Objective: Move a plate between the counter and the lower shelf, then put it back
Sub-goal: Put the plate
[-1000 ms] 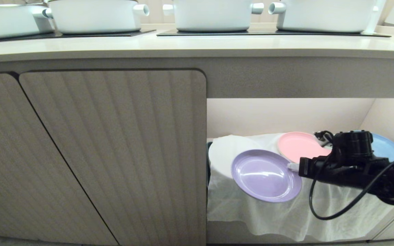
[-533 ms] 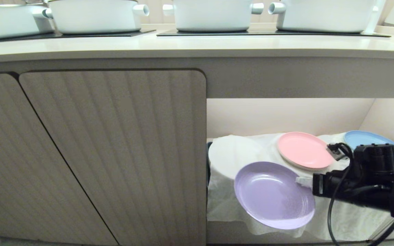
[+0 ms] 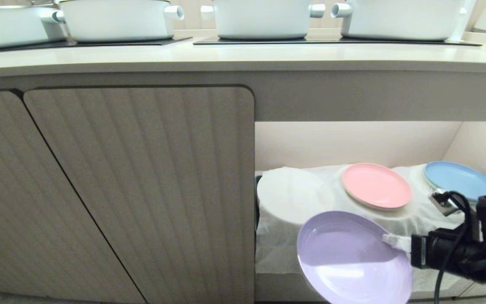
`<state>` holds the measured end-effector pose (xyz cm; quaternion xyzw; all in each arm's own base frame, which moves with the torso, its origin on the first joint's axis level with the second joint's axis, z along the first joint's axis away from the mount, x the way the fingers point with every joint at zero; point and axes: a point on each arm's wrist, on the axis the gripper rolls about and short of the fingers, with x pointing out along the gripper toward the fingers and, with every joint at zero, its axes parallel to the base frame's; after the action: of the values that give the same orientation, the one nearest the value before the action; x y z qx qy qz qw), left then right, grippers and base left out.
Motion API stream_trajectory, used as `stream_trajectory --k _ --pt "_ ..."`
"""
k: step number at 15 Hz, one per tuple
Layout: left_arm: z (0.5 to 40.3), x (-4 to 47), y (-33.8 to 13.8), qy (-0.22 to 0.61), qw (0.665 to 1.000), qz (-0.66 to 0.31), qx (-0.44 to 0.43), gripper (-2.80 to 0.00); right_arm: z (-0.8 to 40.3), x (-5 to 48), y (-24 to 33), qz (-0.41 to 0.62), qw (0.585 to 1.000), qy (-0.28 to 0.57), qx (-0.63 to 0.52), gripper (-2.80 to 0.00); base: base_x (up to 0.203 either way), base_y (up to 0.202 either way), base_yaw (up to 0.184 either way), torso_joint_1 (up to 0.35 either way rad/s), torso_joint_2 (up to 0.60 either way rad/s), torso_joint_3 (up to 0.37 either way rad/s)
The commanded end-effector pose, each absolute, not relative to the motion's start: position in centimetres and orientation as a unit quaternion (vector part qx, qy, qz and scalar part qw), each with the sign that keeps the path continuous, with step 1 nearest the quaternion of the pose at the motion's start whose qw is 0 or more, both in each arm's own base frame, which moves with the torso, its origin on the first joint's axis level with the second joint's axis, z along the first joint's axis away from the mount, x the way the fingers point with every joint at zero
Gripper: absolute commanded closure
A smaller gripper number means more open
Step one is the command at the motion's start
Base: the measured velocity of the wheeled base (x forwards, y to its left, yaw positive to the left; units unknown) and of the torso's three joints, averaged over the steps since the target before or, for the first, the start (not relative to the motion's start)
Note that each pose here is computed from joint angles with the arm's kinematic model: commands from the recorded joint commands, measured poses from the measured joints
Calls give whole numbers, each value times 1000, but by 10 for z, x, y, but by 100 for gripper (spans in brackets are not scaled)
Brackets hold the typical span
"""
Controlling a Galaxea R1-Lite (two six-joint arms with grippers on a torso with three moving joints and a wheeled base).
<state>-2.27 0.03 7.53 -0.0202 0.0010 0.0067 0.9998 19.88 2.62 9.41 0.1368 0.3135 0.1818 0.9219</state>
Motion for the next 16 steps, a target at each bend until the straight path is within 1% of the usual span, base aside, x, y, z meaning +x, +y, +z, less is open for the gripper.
stream_trajectory --k 1,9,16 --pt "75 -23 0 1 1000 8 -21 0 99 179 24 187 928 297 126 0 0 0 0 0 0 0" --pt "75 -23 0 1 1000 7 -21 0 85 137 20 172 925 316 121 0 0 0 0 0 0 0" --pt "75 -23 0 1 1000 8 -21 0 84 112 18 169 920 331 124 0 0 0 0 0 0 0"
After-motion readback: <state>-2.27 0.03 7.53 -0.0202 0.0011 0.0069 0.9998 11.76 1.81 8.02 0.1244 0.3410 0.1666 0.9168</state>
